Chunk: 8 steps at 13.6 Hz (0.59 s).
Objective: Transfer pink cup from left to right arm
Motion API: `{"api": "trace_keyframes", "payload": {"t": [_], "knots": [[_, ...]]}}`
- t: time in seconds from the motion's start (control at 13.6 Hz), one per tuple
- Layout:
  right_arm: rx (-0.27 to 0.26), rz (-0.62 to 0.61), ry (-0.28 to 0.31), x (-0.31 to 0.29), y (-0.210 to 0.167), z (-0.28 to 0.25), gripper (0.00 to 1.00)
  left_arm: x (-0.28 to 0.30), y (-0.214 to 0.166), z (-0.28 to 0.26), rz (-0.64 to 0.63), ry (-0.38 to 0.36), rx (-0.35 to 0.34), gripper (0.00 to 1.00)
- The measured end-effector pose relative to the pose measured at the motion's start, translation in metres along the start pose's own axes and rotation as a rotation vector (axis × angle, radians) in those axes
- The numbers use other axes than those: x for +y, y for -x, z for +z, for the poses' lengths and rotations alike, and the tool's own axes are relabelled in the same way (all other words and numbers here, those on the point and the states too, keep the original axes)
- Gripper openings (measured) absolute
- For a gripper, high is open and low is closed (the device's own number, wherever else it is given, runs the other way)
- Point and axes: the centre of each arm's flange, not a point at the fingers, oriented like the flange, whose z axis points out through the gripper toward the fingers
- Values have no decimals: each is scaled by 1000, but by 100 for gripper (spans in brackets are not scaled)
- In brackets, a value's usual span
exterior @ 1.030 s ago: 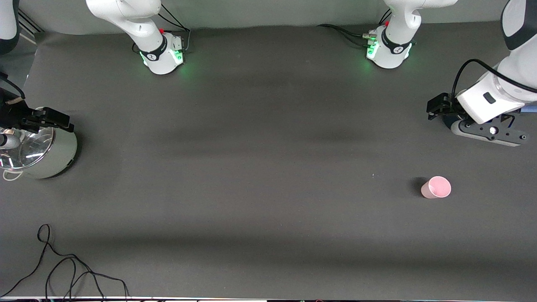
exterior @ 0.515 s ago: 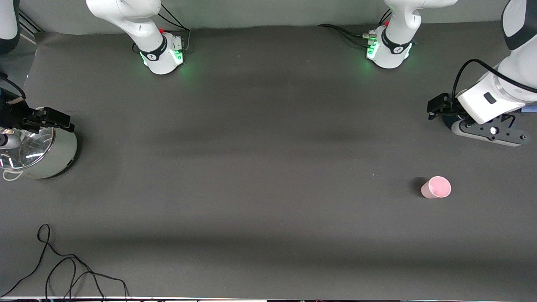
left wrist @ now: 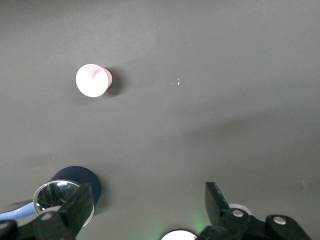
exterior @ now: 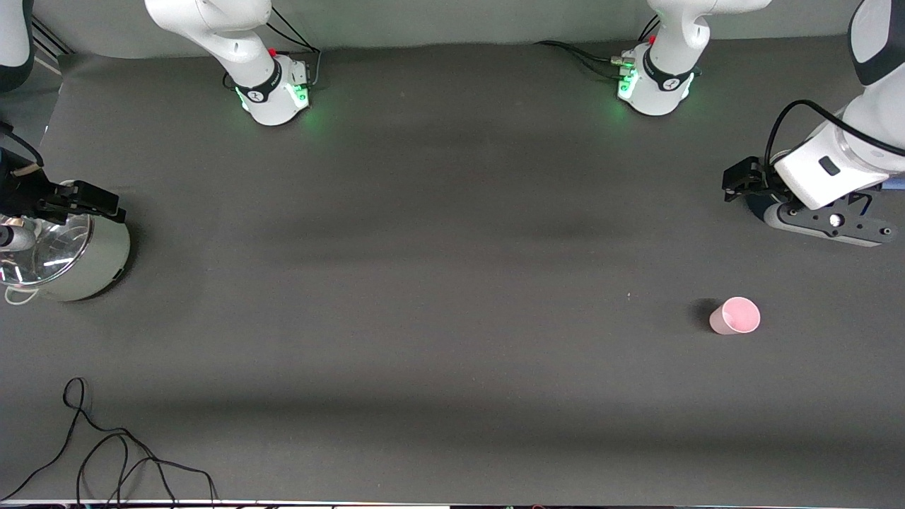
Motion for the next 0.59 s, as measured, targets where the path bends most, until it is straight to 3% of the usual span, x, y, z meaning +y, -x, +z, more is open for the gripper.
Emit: {"api": "trace_keyframes", "payload": {"t": [0.59], "knots": [[0, 0, 0, 0, 0, 0, 100, -71, 9, 5, 188, 14, 2, 100]]}}
